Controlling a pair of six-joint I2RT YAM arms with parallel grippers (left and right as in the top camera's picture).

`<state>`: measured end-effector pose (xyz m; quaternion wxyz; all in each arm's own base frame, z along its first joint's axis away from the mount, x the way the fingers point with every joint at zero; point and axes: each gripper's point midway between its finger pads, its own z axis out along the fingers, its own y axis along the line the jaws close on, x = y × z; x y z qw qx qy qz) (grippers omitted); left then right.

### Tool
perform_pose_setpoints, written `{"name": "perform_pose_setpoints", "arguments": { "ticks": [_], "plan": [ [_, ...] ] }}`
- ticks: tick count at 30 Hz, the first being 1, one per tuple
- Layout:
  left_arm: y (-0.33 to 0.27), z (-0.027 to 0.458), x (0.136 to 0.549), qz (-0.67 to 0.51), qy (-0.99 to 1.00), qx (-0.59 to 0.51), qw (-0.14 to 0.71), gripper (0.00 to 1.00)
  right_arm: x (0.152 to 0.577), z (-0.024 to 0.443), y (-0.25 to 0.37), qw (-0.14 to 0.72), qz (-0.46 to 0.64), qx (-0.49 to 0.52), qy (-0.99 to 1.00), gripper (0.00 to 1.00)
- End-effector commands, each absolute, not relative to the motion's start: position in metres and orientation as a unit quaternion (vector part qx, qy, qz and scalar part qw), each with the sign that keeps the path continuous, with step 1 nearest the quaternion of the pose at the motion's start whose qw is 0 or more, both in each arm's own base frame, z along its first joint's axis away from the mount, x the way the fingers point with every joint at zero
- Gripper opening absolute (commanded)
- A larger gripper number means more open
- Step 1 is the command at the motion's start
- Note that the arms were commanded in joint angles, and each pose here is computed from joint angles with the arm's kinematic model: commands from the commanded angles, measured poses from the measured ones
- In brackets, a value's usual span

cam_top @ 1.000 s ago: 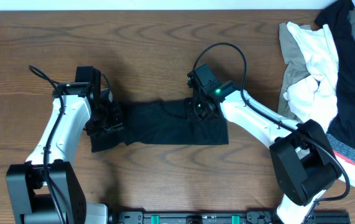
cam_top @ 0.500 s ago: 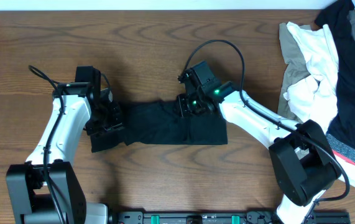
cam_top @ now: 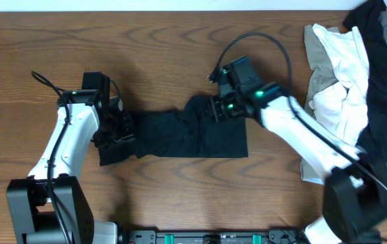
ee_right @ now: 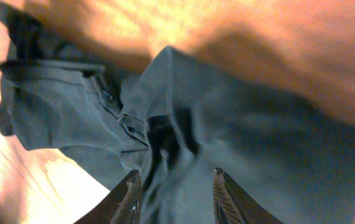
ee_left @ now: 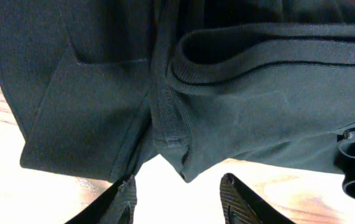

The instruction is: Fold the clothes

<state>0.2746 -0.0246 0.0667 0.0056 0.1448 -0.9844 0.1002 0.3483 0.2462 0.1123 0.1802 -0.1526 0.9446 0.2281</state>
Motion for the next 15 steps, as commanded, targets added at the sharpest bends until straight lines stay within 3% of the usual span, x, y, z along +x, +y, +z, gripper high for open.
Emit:
{"name": "perform_pose_setpoints", "arguments": {
  "ticks": [1, 6, 15],
  "plan": [
    [-0.024, 0.067, 0.275, 0.097, -0.984, 0.148, 0.005, 0.46, 0.362, 0.14, 0.224, 0.231, 0.191, -0.155, 0.941, 0.33],
    [-0.024, 0.067, 0.275, 0.097, -0.984, 0.148, 0.005, 0.46, 0.364, 0.123, 0.214, 0.21, 0.172, -0.144, 0.952, 0.16],
    [-0.024, 0.067, 0.275, 0.097, -0.984, 0.148, 0.005, 0.47, 0.356, 0.061, 0.253, 0.157, 0.173, -0.179, 0.956, 0.15]
  ]
}}
